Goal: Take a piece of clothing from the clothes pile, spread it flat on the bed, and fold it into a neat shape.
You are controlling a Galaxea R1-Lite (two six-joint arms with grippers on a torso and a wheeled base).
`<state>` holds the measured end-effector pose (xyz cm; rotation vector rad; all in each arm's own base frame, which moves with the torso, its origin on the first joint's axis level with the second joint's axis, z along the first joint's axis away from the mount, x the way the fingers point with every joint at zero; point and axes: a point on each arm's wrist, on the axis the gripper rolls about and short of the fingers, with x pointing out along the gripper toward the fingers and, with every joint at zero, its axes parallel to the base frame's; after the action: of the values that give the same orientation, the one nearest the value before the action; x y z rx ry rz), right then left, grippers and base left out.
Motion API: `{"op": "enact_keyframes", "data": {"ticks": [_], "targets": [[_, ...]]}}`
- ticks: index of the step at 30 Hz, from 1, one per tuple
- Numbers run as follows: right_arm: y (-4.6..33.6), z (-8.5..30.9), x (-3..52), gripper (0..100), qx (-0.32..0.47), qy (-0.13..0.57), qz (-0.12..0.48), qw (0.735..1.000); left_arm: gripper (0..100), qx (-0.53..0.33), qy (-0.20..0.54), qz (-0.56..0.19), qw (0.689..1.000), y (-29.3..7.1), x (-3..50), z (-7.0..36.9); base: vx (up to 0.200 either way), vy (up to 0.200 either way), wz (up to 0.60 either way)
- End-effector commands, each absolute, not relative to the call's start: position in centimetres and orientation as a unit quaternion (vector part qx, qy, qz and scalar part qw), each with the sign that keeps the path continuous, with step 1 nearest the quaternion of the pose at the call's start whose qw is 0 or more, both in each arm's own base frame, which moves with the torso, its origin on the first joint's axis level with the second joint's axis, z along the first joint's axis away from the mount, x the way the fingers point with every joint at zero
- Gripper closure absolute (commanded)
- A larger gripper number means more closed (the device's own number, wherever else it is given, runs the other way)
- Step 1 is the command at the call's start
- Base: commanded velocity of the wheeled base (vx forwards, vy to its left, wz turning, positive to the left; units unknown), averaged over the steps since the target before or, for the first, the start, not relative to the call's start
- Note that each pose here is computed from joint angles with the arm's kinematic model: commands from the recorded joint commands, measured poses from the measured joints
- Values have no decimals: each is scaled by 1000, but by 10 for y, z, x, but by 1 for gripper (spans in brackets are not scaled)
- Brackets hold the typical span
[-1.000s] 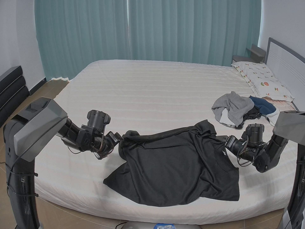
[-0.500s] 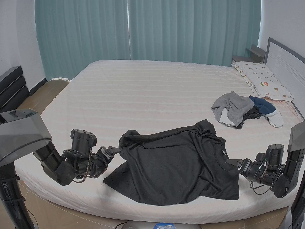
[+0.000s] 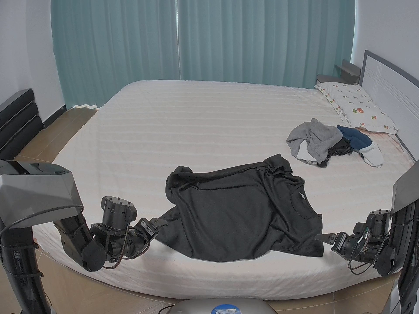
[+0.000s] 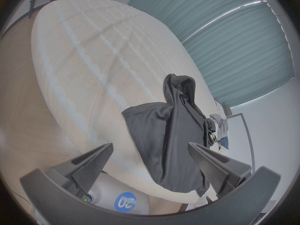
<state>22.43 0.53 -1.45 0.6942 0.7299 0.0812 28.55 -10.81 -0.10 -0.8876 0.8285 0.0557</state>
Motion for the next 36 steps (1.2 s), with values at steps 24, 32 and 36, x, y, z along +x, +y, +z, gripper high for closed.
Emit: {"op": "enact_keyframes", "data": {"ticks": [24,32,36], "targets": [[-2,-19,237,0,344,332,33,878,100,-321,337,69,882,-134,334,-46,0,0,0],[-5,-20,238,0,345,329,26,879,100,-308,348,91,881,-125,319,-48,0,0,0],[-7,-20,236,0,347,331,21,877,100,-312,359,101,874,-112,290,-28,0,0,0]]}}
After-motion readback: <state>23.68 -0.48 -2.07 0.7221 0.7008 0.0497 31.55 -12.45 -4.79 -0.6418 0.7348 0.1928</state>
